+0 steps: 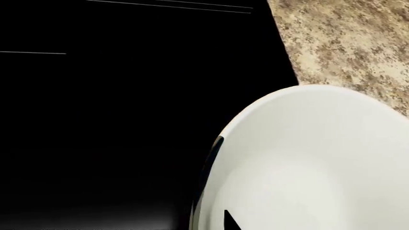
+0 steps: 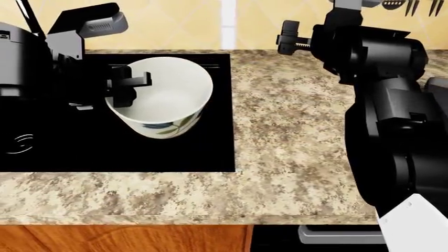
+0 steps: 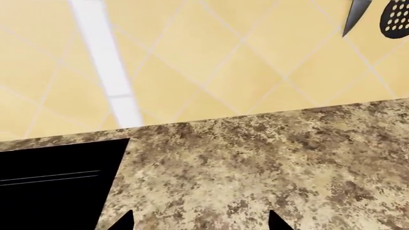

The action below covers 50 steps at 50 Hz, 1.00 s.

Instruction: Move the fresh-baked cupcake off the tray onto the counter, and place the bowl used for mixing into the sink.

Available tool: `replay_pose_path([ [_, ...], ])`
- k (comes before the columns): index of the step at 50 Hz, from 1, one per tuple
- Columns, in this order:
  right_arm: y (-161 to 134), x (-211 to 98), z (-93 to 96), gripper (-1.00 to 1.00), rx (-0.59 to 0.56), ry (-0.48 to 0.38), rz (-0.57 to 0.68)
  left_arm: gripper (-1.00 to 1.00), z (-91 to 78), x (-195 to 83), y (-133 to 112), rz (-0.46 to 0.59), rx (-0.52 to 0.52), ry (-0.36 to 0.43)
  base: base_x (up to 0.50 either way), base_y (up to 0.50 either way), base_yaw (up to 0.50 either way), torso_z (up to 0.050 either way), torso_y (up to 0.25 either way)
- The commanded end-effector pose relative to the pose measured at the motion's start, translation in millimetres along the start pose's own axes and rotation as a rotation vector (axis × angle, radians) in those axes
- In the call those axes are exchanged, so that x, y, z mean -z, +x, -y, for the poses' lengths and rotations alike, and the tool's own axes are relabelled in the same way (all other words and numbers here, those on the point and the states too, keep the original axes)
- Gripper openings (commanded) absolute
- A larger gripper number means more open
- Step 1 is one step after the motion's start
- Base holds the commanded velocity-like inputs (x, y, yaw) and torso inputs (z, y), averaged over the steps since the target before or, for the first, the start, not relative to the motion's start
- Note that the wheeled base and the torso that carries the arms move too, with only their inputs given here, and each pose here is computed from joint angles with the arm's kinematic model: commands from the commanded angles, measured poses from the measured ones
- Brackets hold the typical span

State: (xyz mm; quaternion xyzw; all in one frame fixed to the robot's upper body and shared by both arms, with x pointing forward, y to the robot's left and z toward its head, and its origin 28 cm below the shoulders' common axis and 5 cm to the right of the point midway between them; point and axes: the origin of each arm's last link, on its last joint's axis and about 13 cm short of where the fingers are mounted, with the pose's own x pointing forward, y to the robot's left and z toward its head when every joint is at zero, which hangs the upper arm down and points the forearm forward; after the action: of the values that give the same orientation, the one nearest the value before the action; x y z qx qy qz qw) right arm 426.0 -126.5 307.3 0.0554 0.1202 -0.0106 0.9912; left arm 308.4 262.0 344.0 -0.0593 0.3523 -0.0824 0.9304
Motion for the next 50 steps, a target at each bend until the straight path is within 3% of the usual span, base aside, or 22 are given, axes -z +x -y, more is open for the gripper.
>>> replay_pose_path([
  [1, 0.1, 0.4, 0.4, 1.0, 0.0, 0.002, -0.001, -1.0, 0.1, -1.4, -2.1, 0.009, 0.006, -0.007, 0.0, 0.18, 0.0, 0.0, 0.0],
  [50, 0.7, 1.9, 0.3, 1.0, -0.001, 0.003, -0.003, -1.0, 0.2, 0.5, 0.4, 0.008, 0.012, -0.01, 0.0, 0.19, 0.0, 0.0, 0.0],
])
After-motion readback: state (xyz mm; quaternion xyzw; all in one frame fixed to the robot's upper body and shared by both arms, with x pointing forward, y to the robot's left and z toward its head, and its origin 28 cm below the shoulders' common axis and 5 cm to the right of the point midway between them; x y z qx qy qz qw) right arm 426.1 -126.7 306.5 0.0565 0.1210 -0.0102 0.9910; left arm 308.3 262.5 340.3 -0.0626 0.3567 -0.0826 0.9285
